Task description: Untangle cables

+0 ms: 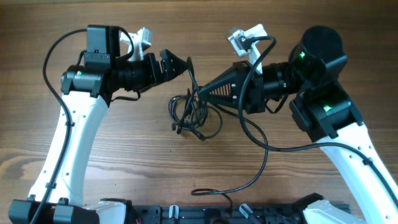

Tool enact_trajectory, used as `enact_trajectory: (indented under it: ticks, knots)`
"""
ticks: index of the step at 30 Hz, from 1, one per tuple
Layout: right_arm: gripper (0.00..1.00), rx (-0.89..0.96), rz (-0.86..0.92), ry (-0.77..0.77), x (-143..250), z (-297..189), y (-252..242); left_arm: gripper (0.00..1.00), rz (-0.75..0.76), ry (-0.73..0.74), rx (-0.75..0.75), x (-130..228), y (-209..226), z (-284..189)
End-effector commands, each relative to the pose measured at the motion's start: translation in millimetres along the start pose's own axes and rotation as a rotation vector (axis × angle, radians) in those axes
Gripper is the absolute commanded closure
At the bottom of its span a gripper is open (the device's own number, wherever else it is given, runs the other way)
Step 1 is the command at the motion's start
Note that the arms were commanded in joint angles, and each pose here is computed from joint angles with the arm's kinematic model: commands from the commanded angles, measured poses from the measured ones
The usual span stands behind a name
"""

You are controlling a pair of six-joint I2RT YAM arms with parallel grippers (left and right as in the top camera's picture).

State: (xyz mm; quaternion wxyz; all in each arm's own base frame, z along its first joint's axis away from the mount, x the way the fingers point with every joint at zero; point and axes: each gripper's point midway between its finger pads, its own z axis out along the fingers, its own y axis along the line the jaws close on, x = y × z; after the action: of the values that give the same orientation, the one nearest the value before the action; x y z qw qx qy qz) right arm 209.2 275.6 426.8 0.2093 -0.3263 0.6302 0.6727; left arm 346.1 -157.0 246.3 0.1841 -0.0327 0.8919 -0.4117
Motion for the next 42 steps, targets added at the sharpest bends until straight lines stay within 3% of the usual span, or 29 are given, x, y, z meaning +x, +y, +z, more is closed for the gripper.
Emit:
enact_trajectory:
  ticks: [1,4,10,14,20,27,29,30,31,32,34,35,37,39,40,41,42]
  knots:
    - [0.96,-0.028,-0.087,-0.006,-8.0,-1.6,19.1,0.00,-0.036,0.075,0.021,16.6,1.1,-0.4]
    - [0.96,0.077,-0.094,-0.128,-30.9,-5.0,2.9,0.00,-0.079,0.073,-0.130,22.2,28.6,-2.2]
    - [0.96,0.197,0.014,-0.270,-56.5,-18.4,-28.5,0.00,0.059,0.098,-0.128,26.3,29.7,-2.7]
    - [0.96,0.147,0.140,-0.284,-61.4,-16.6,-25.8,0.00,0.117,0.104,-0.115,27.2,26.2,-0.8]
    - [0.96,-0.016,0.159,-0.217,-62.6,-11.9,15.6,0.00,0.217,0.107,-0.058,29.5,2.8,13.4]
    - [0.96,-0.038,0.188,-0.208,-61.5,-7.6,21.2,0.00,0.277,0.148,-0.013,34.1,-9.1,44.4]
    - [0.96,-0.037,0.187,-0.208,-61.4,-7.7,20.9,0.00,0.325,0.184,0.060,39.4,-18.0,56.8]
    - [0.96,-0.037,0.189,-0.207,-61.4,-7.5,20.2,0.03,0.334,0.179,0.064,37.4,-18.4,60.0]
    - [0.96,-0.037,0.190,-0.206,-61.2,-7.5,20.1,0.18,0.345,0.168,0.068,33.6,-18.7,62.5]
    - [0.96,-0.037,0.191,-0.206,-61.3,-7.5,20.2,0.46,0.361,0.147,0.072,27.5,-19.3,65.2]
    - [0.96,-0.038,0.191,-0.205,-61.1,-7.4,20.2,0.64,0.378,0.129,0.080,22.9,-21.8,66.4]
    - [0.96,-0.038,0.191,-0.202,-60.6,-7.4,20.4,0.80,0.389,0.115,0.085,19.7,-23.7,66.5]
    - [0.96,-0.039,0.190,-0.199,-60.1,-7.2,20.6,0.96,0.386,0.111,0.088,18.6,-24.6,66.7]
    - [0.96,-0.039,0.190,-0.199,-60.2,-7.3,20.6,0.96,0.377,0.106,0.089,17.4,-25.4,66.8]
    - [0.96,-0.039,0.191,-0.199,-60.1,-7.2,20.6,0.72,0.377,0.106,0.089,17.4,-25.4,66.8]
    - [0.96,-0.039,0.191,-0.199,-60.2,-7.3,20.6,0.39,0.379,0.106,0.090,17.2,-25.5,66.8]
    - [0.96,-0.041,0.209,-0.199,-60.2,-7.3,20.6,0.28,0.393,0.093,0.095,14.4,-27.6,67.1]
